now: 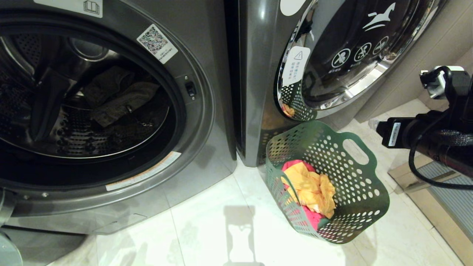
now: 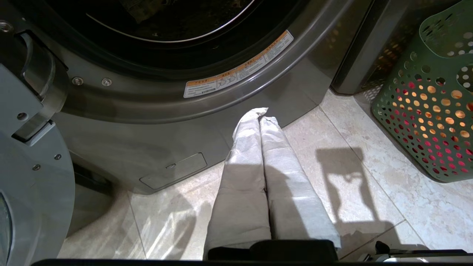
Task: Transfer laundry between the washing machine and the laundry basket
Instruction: Pick a cloth and place it into the basket
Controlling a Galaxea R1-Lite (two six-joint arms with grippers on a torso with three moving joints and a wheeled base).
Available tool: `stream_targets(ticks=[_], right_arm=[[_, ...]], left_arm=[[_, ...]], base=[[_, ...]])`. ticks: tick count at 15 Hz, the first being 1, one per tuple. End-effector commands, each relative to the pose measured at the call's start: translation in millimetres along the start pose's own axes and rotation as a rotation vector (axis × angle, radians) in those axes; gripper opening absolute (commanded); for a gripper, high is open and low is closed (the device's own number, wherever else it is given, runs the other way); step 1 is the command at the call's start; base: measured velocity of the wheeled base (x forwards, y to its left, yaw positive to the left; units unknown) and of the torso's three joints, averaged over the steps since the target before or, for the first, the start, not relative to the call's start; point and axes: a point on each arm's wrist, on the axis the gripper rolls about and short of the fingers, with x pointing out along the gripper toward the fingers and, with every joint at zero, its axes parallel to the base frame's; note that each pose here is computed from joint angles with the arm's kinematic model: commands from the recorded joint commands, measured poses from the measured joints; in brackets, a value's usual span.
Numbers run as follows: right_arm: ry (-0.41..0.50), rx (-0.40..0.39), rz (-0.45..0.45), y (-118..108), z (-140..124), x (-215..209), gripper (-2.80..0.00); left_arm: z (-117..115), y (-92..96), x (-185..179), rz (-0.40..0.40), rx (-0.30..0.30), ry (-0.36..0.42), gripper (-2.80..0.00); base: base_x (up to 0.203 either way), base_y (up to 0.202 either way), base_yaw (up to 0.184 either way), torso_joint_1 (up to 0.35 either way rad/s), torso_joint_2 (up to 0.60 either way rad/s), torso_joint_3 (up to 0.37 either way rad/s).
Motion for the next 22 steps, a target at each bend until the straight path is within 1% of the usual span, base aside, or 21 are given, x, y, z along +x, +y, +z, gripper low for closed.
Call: stream_targets(ticks=[1,5,8,9,11,17,22], right_arm=[[-0.018,0.005,-0.004,-0.6,4.6,-1.7,-2.80],[-0.084,0.017,-0.011,-12.7,18.3,-28.0,-2.80],[-0.127,-0.096,-0.052,-30.3,19.4,-53.9,-2.80],[-0.141,-0.108,-0.060,-34.9,20.4,-61.2,-2.80],[-0.163,-0.105,-0.064,-40.3,21.6,-71.3,-2.80],[-0.169,-0.109,-0.060,-43.3,18.8,-77.9,-2.80],[-0.169,-0.113,-0.059,-43.6,18.0,-79.3,-2.80]], left_arm=[[-11.3,-0.7,2.1,-0.003,-0.001,0.039,-2.80],[-11.3,-0.7,2.0,-0.003,-0.001,0.039,-2.80],[-11.3,-0.7,2.0,-0.003,-0.001,0.039,-2.80],[-11.3,-0.7,2.0,-0.003,-0.001,0.039,-2.80],[-11.3,-0.7,2.2,-0.003,-0.001,0.040,-2.80],[-11.3,-0.7,2.1,-0.003,-0.001,0.040,-2.80],[-11.3,-0.7,2.2,-0.003,-0.002,0.040,-2.80]], base=[[0.000,0.000,0.000,0.000,0.00,0.000],[0.000,0.000,0.000,0.000,0.00,0.000],[0.000,0.000,0.000,0.000,0.00,0.000],[0.000,0.000,0.000,0.000,0.00,0.000],[0.000,0.000,0.000,0.000,0.00,0.000],[0.000,0.000,0.000,0.000,0.00,0.000],[0.000,-0.010,0.156,0.003,0.00,0.005]])
